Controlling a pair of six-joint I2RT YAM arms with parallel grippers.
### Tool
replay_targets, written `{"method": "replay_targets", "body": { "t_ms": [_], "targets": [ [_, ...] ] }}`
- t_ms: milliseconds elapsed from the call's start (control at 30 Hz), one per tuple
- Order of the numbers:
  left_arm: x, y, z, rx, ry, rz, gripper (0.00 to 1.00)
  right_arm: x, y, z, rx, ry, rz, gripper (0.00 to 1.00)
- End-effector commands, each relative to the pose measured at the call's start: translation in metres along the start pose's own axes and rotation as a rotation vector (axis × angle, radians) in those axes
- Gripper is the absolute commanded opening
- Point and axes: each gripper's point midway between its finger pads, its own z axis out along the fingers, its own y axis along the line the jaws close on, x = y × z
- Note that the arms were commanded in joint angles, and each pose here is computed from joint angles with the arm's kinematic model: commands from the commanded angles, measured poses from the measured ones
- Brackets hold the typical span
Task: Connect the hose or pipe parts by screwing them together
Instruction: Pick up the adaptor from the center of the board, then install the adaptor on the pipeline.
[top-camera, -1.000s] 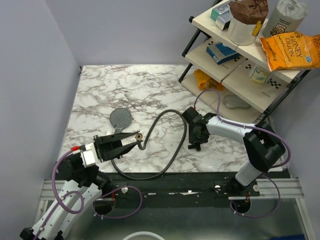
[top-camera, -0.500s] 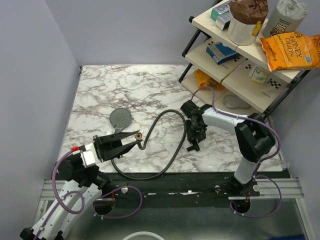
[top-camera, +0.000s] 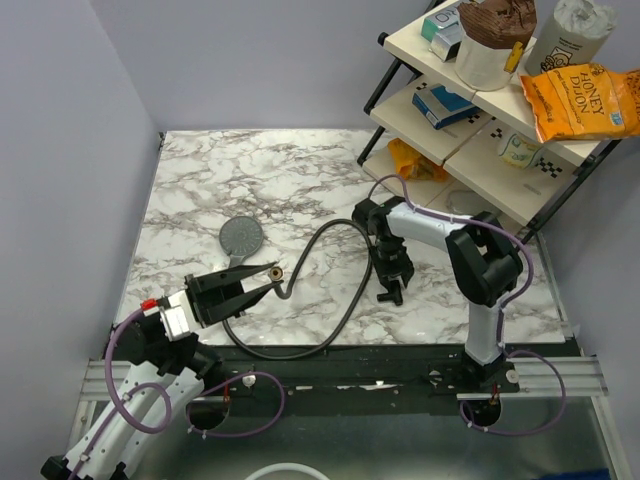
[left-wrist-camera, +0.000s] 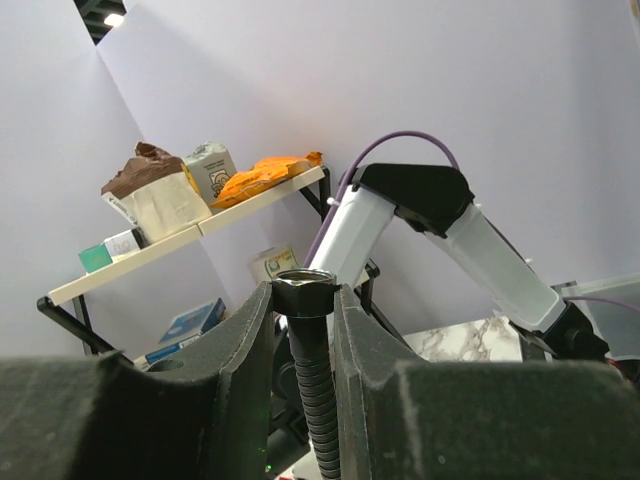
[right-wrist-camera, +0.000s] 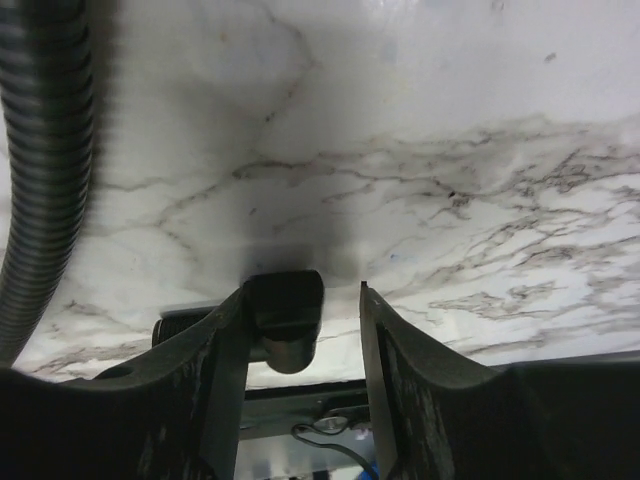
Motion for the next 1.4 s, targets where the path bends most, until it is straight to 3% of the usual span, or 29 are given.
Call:
{"method": "replay_targets", "body": {
  "t_ms": [0,67,400,500,533,767,833,967,1067,1100,1167,1333,1367],
  "targets": [
    [-0.018,-0.003,-0.002,0.005,-0.059,0.086,0.00,0.006,-0.015,0.001,0.086,0.104,-0.096,0.46],
    [-0.019,-0.004,-0.002,0.005,-0.055,0.096,0.00,0.011,-0.014,0.007,0.090,0.156,-0.115,0.36],
    [-0.020,-0.006,-0.006,0.006,-0.055,0.132,0.00,0.025,-0.015,0.009,0.093,0.250,-0.146,0.26],
    [-0.019,-0.005,-0.006,0.003,-0.047,0.128,0.00,0.018,-0.015,0.005,0.103,0.232,-0.140,0.01],
    [-0.019,-0.005,-0.007,0.002,-0.046,0.129,0.00,0.010,-0.013,-0.001,0.096,0.196,-0.137,0.01],
    [-0.004,0.005,-0.007,-0.058,-0.013,0.059,0.00,-0.075,0.014,-0.111,-0.099,-0.248,-0.069,0.01],
    [0.000,0.008,-0.008,-0.079,-0.007,0.042,0.00,-0.103,0.027,-0.174,-0.198,-0.451,-0.087,0.01],
    [0.006,0.010,-0.011,-0.113,-0.013,-0.030,0.00,-0.136,0.049,-0.347,-0.422,-1.025,-0.184,0.01],
    [0.002,0.009,-0.011,-0.116,-0.038,-0.048,0.00,-0.097,0.076,-0.466,-0.688,-1.425,-0.445,0.01],
    [0.001,0.008,-0.011,-0.111,-0.046,-0.062,0.00,-0.066,0.077,-0.501,-0.770,-1.537,-0.554,0.01],
    [-0.001,0.007,-0.011,-0.107,-0.061,-0.063,0.00,-0.043,0.086,-0.536,-0.836,-1.680,-0.684,0.01],
    [0.010,0.013,-0.013,-0.167,-0.064,-0.182,0.00,0.031,0.116,-0.563,-1.105,-1.735,-1.067,0.01],
    [0.016,0.020,-0.014,-0.207,-0.061,-0.217,0.00,0.040,0.117,-0.571,-1.124,-1.795,-1.124,0.01]
  ]
}}
